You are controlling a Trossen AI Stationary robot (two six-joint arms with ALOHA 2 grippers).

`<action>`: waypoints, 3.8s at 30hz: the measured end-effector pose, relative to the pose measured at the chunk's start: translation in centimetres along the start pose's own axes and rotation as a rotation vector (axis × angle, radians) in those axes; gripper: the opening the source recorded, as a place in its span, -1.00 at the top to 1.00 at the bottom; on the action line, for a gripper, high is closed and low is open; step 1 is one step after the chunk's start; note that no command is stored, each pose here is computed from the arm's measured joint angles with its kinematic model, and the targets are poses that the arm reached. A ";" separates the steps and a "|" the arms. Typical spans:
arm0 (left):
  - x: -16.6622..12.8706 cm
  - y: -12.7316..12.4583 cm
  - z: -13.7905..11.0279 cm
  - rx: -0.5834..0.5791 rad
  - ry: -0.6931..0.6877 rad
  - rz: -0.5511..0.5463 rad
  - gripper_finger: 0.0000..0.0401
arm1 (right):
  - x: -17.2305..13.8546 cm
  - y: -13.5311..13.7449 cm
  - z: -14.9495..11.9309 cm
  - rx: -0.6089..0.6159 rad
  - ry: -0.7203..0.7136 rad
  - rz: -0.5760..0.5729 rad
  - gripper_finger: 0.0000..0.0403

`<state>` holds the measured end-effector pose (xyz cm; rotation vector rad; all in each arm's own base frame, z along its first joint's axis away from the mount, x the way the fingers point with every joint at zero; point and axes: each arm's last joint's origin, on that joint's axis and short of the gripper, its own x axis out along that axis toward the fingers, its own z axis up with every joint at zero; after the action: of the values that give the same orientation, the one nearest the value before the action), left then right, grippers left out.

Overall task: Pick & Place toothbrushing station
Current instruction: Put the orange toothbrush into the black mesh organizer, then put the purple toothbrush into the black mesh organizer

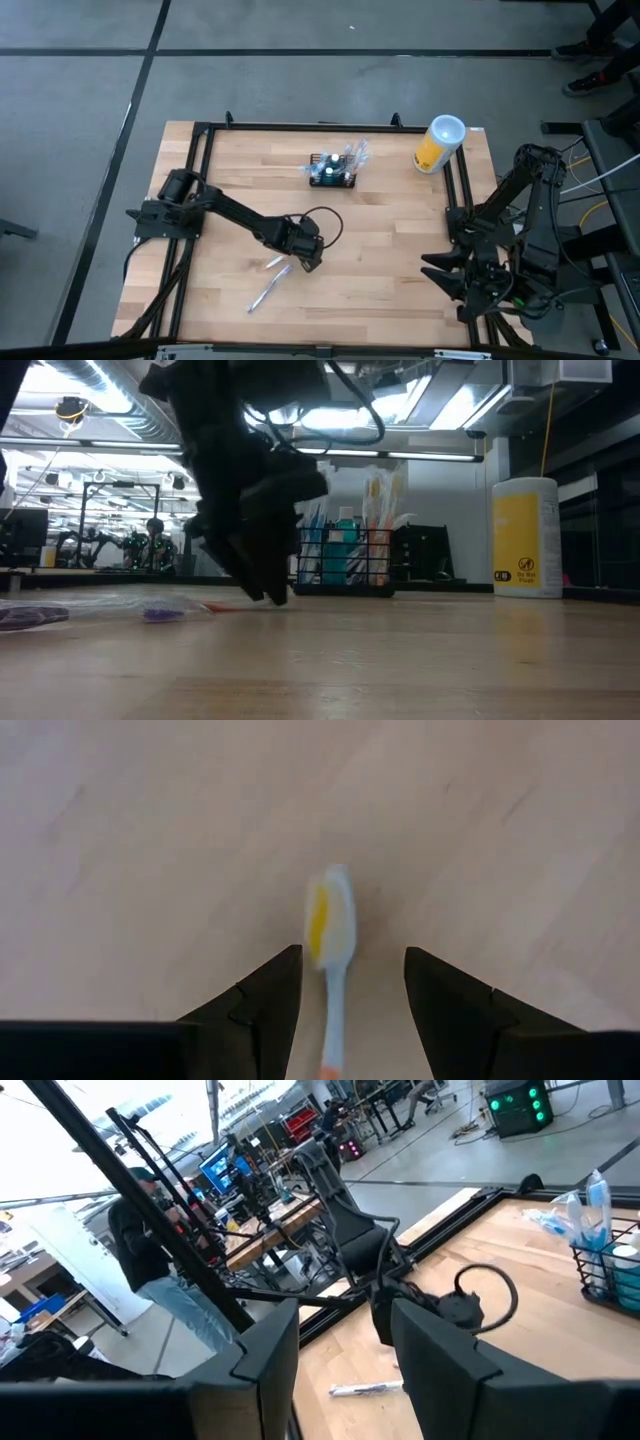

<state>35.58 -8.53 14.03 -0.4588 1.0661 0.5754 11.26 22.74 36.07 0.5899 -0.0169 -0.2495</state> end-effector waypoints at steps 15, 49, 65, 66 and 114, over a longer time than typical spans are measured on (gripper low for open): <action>1.6 -0.1 -0.9 -0.064 0.081 0.012 0.71 | -0.7 0.0 0.0 -0.001 -0.036 -0.004 0.19; -11.1 2.1 14.4 -0.202 -1.318 -0.161 0.98 | -0.7 0.0 -0.1 0.019 -0.059 -0.016 0.19; -4.4 7.0 18.6 -0.041 -1.422 -0.062 0.99 | -0.4 -0.1 0.0 0.066 -0.098 -0.042 0.19; -3.8 7.1 18.6 -0.043 -1.409 -0.060 0.98 | -0.3 -0.1 0.0 0.071 -0.100 -0.045 0.19; -3.0 4.6 16.7 -0.077 -1.324 0.009 0.17 | 0.0 0.0 0.1 0.083 -0.107 -0.053 0.19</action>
<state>42.84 4.47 23.39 -0.0623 -0.2201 0.7457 11.24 22.64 36.19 0.6596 -0.1152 -0.3331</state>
